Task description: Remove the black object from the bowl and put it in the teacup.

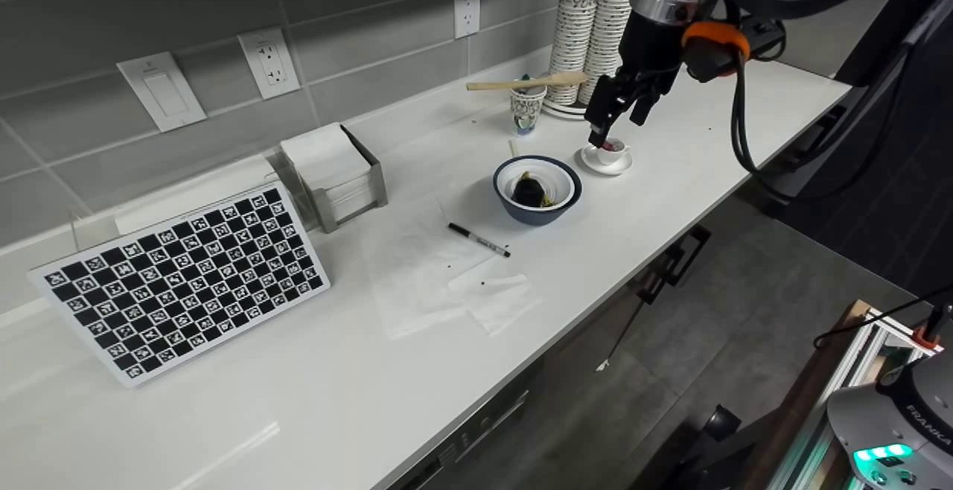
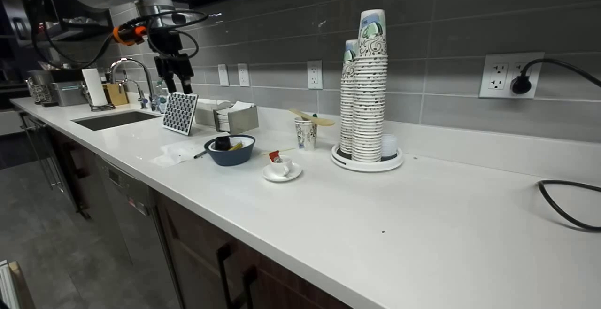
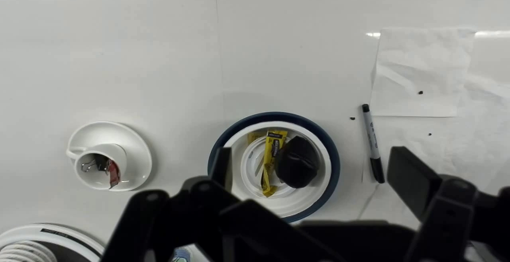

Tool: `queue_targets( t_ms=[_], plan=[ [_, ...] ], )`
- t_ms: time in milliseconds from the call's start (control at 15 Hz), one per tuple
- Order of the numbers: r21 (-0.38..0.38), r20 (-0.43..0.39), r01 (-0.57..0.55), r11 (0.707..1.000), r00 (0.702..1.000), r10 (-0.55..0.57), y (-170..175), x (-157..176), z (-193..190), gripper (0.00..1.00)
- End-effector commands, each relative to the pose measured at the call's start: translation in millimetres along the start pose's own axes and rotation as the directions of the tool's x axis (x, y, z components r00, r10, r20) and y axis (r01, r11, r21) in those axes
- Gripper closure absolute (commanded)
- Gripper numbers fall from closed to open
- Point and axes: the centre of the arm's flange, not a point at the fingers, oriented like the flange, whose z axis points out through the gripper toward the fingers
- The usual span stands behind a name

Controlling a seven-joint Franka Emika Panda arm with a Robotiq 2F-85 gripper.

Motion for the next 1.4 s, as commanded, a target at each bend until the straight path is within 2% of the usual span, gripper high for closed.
queue_targets(
  t_ms=[0, 67, 200, 333, 667, 867, 1067, 1133, 1200, 1333],
  plan=[
    [0.001, 0.004, 0.003, 1.000, 1.000, -0.003, 0.4, 3.0, 0.1, 0.00],
    [0.001, 0.005, 0.004, 1.000, 1.000, -0.004, 1.3, 4.2, -1.0, 0.00],
    [0.066, -0.021, -0.028, 0.997, 0.999, 0.030, -7.8, 29.6, 30.0, 0.00],
    [0.094, -0.049, -0.031, 0.995, 0.998, 0.035, -13.0, 53.2, 53.9, 0.00],
    [0.085, 0.081, -0.105, 0.991, 0.992, 0.098, -8.8, 88.6, 132.8, 0.00],
    [0.133, 0.075, -0.103, 0.986, 0.993, 0.093, -9.4, 109.0, 162.6, 0.00],
    [0.134, 0.087, -0.114, 0.984, 0.991, 0.103, -12.6, 120.7, 177.5, 0.00],
    [0.123, 0.087, -0.121, 0.985, 0.990, 0.111, -13.1, 123.9, 181.3, 0.07],
    [0.123, 0.085, -0.123, 0.985, 0.990, 0.113, -13.5, 126.0, 184.0, 0.26],
    [0.121, 0.090, -0.127, 0.984, 0.989, 0.117, -13.6, 129.3, 187.5, 0.41]
  ],
)
